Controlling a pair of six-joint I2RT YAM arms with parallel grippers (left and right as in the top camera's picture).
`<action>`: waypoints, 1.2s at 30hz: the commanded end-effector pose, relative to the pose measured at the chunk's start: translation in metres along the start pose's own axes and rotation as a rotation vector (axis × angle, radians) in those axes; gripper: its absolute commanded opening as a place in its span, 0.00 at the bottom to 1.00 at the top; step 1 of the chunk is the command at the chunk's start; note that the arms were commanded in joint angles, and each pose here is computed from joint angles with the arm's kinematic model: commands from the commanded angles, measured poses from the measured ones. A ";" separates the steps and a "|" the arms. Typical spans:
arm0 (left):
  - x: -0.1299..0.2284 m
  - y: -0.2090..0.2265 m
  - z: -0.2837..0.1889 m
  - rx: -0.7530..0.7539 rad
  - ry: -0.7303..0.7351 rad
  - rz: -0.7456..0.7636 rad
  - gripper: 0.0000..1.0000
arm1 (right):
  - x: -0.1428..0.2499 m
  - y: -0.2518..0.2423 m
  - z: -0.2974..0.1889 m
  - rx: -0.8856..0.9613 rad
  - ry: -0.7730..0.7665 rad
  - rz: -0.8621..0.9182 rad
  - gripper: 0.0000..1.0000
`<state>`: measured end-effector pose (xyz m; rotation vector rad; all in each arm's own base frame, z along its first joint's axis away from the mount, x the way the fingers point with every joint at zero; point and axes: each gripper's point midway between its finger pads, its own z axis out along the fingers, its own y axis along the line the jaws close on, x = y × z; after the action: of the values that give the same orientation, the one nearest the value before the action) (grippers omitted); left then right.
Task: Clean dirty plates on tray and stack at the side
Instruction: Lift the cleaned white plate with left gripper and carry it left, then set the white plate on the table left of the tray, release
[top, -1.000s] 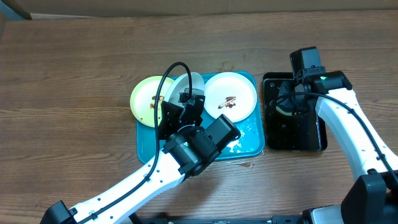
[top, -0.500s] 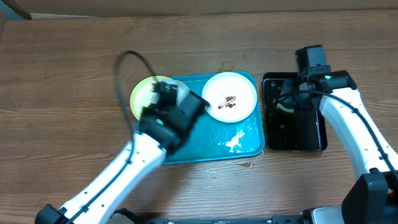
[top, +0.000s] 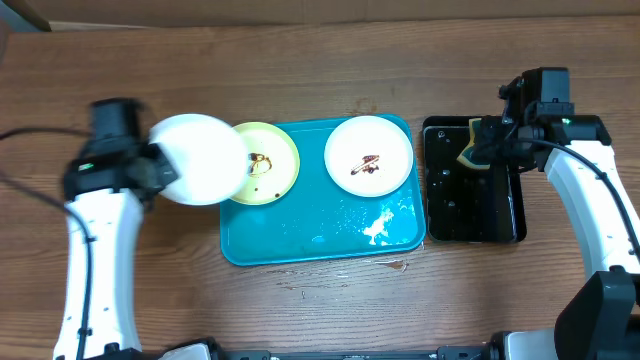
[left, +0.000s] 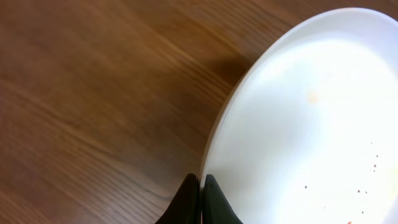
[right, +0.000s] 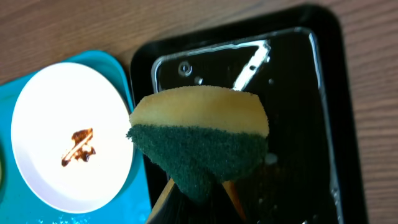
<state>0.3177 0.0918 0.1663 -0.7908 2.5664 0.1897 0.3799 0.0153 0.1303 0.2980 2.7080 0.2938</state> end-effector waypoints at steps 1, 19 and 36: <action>-0.021 0.051 -0.002 0.022 -0.012 -0.238 0.04 | -0.007 0.007 -0.002 -0.030 -0.024 -0.051 0.04; -0.025 0.107 0.081 -0.121 0.081 -0.389 0.04 | 0.012 0.003 0.010 -0.017 0.068 -0.040 0.04; -0.001 0.092 0.104 -0.063 0.239 -0.374 0.56 | 0.015 0.002 0.010 -0.013 0.082 -0.036 0.04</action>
<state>0.2895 0.2055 0.0565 -1.3943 2.6124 0.2174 0.3677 0.0198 0.1121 0.2570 2.8027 0.3090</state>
